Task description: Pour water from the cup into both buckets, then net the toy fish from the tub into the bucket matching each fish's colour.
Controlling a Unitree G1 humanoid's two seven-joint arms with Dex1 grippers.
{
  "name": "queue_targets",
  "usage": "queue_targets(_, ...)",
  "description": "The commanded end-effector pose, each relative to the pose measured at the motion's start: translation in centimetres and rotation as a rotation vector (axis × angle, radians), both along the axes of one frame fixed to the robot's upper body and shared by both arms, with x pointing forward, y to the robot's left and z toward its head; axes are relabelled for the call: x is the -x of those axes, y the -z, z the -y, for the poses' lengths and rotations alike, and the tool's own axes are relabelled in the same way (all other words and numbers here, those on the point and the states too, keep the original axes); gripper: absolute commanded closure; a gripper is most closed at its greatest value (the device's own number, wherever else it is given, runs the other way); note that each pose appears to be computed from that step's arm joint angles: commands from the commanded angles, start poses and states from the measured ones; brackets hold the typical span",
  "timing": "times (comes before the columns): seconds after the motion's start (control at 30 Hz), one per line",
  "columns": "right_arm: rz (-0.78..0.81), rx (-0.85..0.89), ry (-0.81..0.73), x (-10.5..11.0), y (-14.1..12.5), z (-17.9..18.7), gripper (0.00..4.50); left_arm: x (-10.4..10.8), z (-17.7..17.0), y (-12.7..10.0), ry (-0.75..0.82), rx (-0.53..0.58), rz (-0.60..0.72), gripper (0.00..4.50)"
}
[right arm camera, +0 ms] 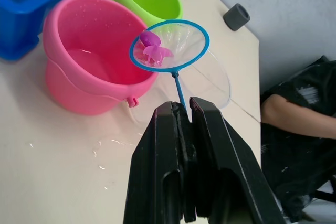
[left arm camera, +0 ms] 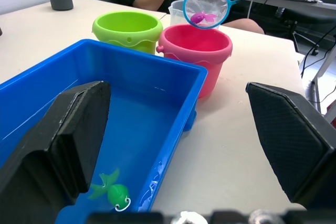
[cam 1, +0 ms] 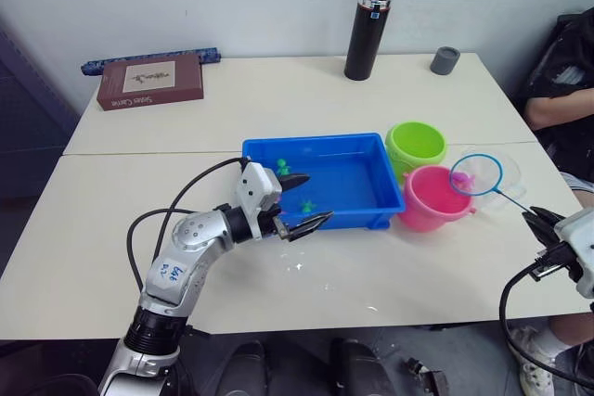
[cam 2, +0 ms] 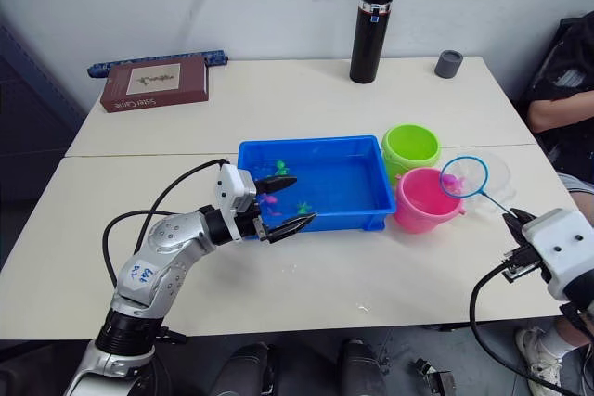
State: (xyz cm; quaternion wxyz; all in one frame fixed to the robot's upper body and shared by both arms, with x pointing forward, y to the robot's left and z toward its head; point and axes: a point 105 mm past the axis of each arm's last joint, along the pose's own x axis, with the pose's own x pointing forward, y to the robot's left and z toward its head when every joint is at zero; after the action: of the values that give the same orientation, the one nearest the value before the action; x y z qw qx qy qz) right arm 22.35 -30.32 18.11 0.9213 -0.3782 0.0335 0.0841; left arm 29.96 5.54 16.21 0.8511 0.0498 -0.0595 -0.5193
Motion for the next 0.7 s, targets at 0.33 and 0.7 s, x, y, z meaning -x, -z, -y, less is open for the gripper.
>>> queue_targets(0.33, 0.128, 0.402, -0.134, -0.1, 0.6, -1.6, 4.5, 0.2, -0.2, -0.3, -0.01, 0.011, 0.027, 0.05)
queue_targets(0.7, 0.281, 0.7, -0.214, -0.7, -0.8, -2.3, 4.5, 0.3, -0.4, -0.1, -0.021, 0.008, 0.026, 0.05)
